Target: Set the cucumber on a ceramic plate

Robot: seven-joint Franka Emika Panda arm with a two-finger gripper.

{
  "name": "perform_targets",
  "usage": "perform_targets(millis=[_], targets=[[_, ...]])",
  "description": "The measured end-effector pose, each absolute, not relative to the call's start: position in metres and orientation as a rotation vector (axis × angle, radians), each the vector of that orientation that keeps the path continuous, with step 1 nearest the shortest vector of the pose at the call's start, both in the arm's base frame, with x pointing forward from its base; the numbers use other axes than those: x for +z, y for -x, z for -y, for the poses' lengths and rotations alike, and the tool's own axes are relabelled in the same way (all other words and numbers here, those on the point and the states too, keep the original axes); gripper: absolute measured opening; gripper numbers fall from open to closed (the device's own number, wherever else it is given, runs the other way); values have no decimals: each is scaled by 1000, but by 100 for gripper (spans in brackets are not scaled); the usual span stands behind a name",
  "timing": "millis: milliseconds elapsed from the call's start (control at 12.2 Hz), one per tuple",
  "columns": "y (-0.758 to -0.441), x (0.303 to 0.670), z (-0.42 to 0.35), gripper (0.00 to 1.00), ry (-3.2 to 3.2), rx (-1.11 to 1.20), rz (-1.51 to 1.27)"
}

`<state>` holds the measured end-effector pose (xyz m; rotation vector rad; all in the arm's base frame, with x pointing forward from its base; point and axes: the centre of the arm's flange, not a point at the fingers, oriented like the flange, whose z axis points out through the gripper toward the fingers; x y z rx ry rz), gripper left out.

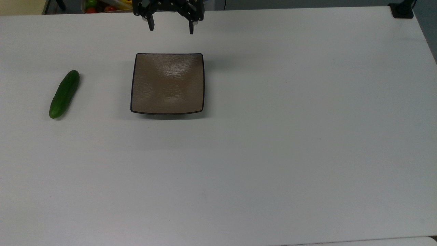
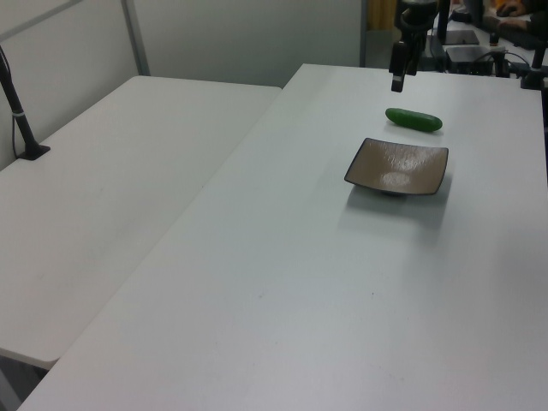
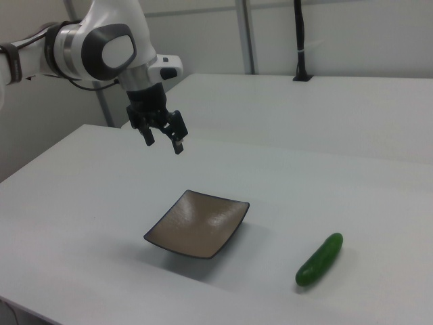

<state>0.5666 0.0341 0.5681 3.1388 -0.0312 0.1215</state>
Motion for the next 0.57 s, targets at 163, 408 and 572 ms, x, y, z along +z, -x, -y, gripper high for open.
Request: perform_targets(millis=[163,408,572], targets=[[-565,567,-33,100,-3139,104,34],[-562,566,-33,100,-3138,70,33],[-562,567,-33,100,-3138,71,34]])
